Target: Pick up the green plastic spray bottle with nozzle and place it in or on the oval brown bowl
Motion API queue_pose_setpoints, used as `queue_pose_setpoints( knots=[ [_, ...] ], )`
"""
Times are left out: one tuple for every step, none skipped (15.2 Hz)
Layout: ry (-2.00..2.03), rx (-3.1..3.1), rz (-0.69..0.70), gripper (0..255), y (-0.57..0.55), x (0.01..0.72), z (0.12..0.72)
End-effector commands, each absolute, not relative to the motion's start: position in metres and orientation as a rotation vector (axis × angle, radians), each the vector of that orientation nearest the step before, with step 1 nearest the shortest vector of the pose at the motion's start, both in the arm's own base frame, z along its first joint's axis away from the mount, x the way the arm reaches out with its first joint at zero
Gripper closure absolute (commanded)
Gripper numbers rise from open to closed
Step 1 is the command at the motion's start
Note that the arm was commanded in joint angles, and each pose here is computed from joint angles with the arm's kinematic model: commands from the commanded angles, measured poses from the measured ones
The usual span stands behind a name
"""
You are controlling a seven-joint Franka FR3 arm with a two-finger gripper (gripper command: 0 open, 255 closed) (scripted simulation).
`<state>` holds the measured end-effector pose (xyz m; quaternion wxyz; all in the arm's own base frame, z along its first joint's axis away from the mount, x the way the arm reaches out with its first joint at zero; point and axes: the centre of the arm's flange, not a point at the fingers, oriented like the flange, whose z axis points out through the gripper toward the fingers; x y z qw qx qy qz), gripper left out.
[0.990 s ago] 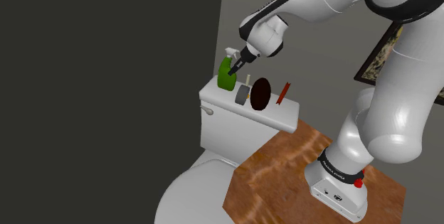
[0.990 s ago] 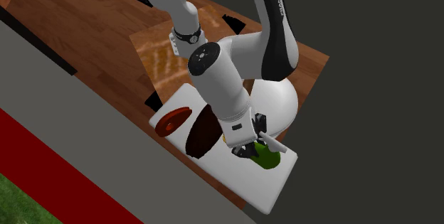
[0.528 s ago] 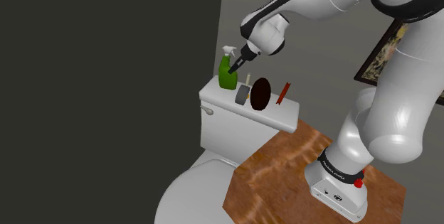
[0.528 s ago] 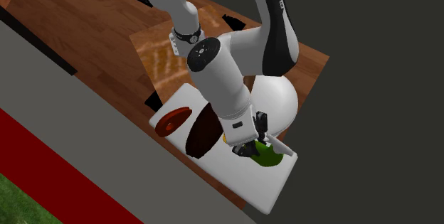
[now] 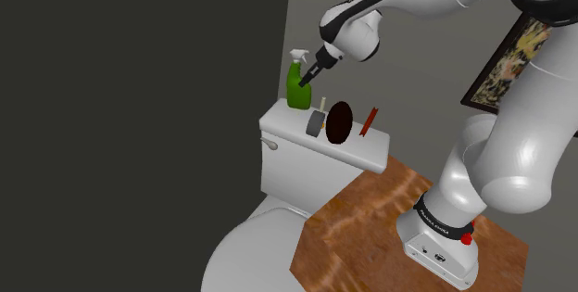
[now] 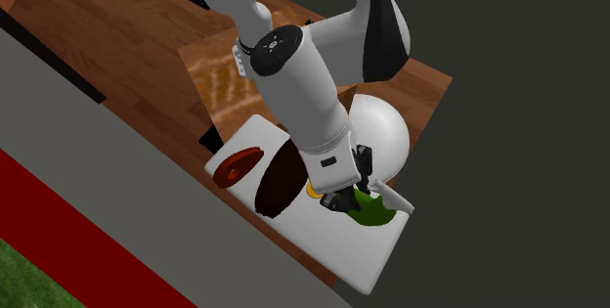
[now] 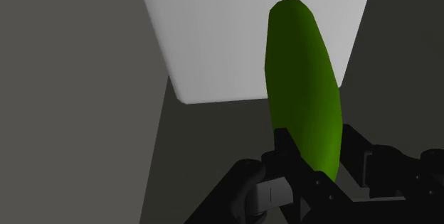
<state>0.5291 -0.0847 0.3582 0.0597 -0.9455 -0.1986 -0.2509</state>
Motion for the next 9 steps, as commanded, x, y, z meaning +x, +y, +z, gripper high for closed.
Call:
queue_pose_setpoints(
  knots=[
    [-0.602, -2.863, -0.759, 255, -0.085, 0.529, 0.369],
    [-0.602, -2.863, -0.759, 255, -0.085, 0.529, 0.375],
    [-0.602, -2.863, -0.759, 255, -0.085, 0.529, 0.380],
    [-0.602, -2.863, -0.759, 255, -0.085, 0.529, 0.385],
    [-0.602, -2.863, -0.759, 255, -0.085, 0.529, 0.391],
    [-0.602, -2.863, -0.759, 255, -0.085, 0.529, 0.396],
    [-0.602, -2.863, -0.759, 255, -0.085, 0.529, 0.401],
    [-0.602, -2.863, -0.759, 255, -0.085, 0.529, 0.406],
    [-0.602, -2.863, -0.759, 255, -0.085, 0.529, 0.412]
  ],
)
